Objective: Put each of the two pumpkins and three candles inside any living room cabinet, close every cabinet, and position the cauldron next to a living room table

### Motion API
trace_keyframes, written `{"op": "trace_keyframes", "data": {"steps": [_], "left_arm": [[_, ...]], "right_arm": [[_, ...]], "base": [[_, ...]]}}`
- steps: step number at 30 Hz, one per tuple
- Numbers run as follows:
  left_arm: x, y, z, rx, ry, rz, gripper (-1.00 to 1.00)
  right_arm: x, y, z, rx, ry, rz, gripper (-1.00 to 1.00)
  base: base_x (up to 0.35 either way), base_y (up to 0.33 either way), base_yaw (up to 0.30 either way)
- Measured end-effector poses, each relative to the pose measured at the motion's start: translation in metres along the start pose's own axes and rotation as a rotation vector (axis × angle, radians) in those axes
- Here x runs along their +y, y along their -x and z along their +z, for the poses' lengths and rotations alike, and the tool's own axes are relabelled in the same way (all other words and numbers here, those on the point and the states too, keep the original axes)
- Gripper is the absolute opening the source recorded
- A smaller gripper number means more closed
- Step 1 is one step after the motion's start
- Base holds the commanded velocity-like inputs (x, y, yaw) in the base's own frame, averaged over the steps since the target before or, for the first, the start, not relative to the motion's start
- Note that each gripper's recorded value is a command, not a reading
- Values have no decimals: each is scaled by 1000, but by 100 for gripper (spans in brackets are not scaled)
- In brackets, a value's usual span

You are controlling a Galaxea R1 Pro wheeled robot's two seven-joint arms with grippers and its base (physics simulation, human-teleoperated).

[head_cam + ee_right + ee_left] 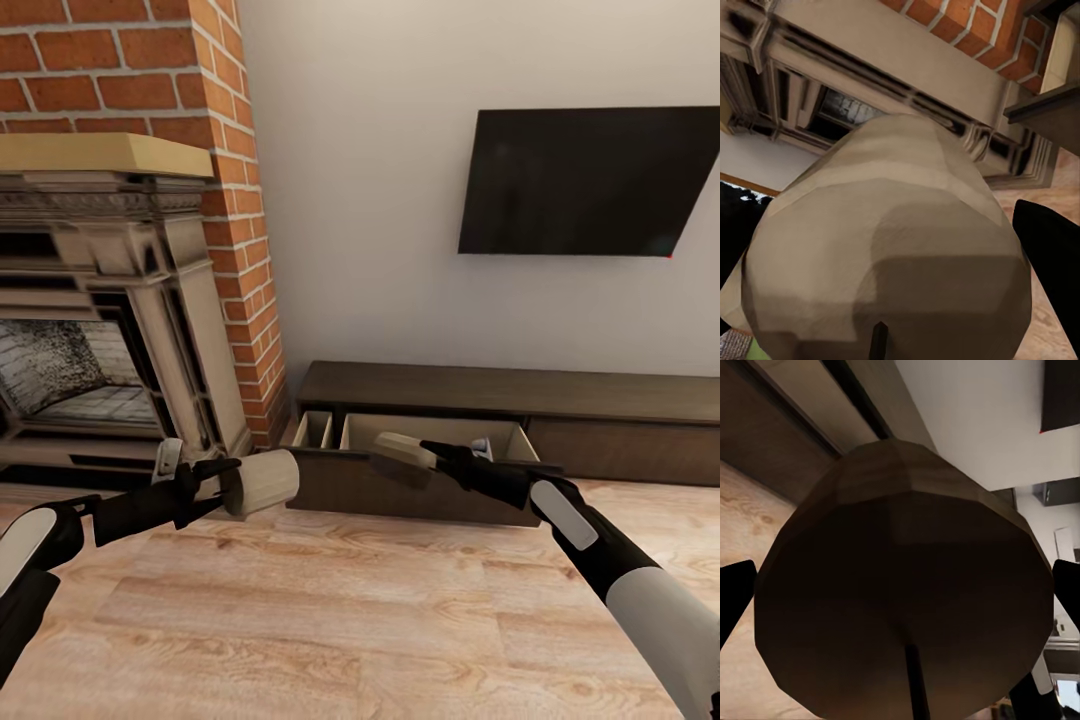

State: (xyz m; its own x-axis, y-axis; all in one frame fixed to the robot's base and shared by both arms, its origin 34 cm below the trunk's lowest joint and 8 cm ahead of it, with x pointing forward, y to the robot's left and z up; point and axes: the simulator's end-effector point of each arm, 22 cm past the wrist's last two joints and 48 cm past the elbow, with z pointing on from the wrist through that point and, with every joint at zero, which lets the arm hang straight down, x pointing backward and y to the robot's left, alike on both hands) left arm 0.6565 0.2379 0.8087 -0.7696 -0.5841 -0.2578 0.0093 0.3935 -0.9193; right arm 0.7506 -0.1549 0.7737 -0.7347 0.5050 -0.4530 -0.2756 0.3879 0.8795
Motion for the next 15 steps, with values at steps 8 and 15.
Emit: {"op": "trace_keyframes", "data": {"steps": [8, 15], "left_arm": [[-13, 0, 2, 21, -19, -33, -100], [-13, -8, 7, 50, -26, -63, -100]], "right_arm": [[6, 12, -1, -10, -6, 15, -100], [0, 18, -4, -24, -18, 34, -100]], "base": [[0, 0, 0], [0, 0, 0]]}}
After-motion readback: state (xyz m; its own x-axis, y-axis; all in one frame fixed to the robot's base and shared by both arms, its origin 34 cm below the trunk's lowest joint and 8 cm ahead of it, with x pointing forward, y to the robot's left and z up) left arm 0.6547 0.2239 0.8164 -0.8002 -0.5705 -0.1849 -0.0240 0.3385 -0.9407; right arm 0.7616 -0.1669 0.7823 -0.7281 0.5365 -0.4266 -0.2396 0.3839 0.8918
